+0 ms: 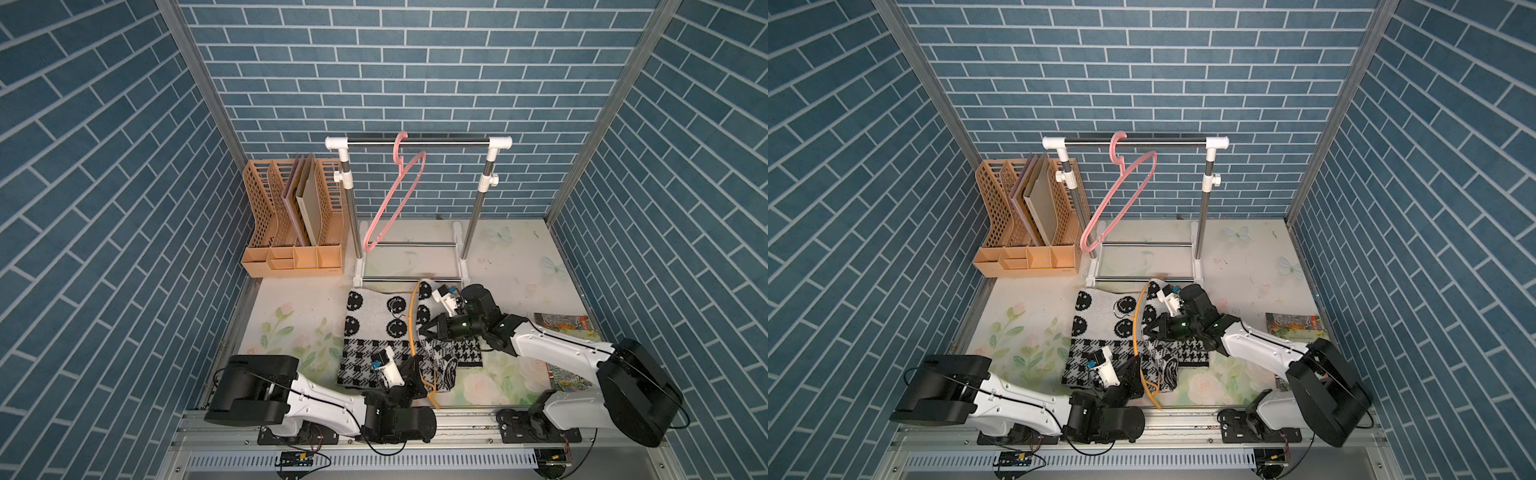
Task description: Hang the scarf on the hanger
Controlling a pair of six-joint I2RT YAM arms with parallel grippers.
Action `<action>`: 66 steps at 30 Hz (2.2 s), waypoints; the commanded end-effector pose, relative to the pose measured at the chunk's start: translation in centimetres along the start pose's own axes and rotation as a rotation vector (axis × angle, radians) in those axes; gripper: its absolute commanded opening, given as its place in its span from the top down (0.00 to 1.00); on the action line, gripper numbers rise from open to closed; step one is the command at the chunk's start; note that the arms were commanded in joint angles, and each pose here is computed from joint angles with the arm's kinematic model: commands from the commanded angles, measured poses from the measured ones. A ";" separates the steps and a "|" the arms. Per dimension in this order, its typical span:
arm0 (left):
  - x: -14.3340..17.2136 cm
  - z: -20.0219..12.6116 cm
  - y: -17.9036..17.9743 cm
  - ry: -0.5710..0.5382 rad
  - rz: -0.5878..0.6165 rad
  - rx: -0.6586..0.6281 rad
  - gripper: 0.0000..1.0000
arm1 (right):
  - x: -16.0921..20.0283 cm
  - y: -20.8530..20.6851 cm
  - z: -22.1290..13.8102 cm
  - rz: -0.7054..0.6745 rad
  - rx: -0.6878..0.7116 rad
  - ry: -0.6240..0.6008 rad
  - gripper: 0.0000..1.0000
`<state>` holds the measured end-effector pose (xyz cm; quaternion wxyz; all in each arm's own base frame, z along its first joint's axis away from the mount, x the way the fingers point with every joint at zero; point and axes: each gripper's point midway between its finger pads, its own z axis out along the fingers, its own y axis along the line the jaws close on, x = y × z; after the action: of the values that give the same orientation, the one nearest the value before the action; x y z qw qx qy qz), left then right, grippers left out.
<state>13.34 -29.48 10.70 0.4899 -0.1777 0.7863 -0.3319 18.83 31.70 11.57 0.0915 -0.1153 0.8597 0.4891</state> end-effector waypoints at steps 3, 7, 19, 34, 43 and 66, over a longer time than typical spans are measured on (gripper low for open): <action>0.2 0.1 0.4 0.018 0.036 -0.011 1.00 | -1.6 -0.6 1.7 -0.014 0.018 -0.054 1.00; 0.2 0.0 0.4 0.023 0.036 -0.011 1.00 | -1.8 -2.1 2.4 0.002 0.060 -0.066 1.00; 0.5 0.0 -0.6 0.045 0.054 0.006 1.00 | -2.7 -4.2 4.9 -0.029 0.071 -0.075 1.00; 0.7 -0.2 -3.1 0.065 0.131 0.046 1.00 | -2.8 -2.5 7.6 -0.183 -0.056 -0.021 1.00; 1.0 -0.2 -2.8 0.077 0.138 0.043 1.00 | -1.9 -4.0 9.2 -0.124 -0.028 0.041 0.83; 0.9 -0.2 -2.3 0.070 0.131 0.023 1.00 | -2.7 -2.7 3.3 -0.138 0.002 0.012 0.24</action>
<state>12.48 -32.40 12.55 0.4770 -0.1119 0.8044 -0.3359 22.09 34.21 8.62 0.1143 -0.1541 0.8501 0.4904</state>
